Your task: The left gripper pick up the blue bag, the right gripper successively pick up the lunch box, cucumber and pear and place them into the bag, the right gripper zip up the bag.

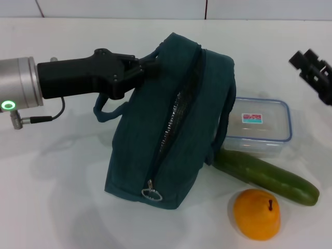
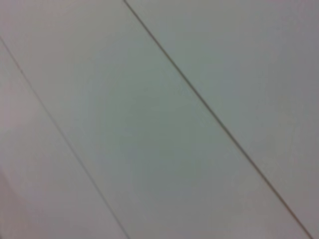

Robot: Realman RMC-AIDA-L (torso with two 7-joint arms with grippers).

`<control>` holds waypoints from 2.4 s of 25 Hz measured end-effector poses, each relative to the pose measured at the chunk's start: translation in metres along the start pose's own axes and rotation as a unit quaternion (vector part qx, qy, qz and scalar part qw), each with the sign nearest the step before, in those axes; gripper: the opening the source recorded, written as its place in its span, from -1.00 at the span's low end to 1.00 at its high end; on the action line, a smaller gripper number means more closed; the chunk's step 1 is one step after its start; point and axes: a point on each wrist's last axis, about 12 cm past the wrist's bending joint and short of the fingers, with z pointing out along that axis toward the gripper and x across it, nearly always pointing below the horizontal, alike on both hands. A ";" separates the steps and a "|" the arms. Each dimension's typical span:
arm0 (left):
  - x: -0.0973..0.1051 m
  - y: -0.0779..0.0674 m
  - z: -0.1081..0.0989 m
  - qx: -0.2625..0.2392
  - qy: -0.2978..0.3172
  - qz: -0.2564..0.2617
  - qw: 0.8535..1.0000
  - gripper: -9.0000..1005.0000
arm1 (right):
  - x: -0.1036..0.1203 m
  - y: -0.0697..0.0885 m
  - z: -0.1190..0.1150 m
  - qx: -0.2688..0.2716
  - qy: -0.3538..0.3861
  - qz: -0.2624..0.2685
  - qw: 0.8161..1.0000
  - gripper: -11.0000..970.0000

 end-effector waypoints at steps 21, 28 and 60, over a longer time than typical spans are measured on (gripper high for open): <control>0.005 0.006 0.018 0.011 0.000 -0.018 1.000 -0.89 | -0.012 0.004 -0.058 -0.171 0.237 -0.151 0.944 0.50; 0.001 0.007 0.023 0.018 -0.002 -0.015 1.000 -0.89 | -0.001 -0.005 -0.051 -0.131 0.277 -0.135 0.942 0.50; -0.006 0.009 0.029 0.020 -0.008 0.005 1.000 -0.89 | 0.005 -0.008 -0.054 0.032 0.082 -0.044 0.995 0.50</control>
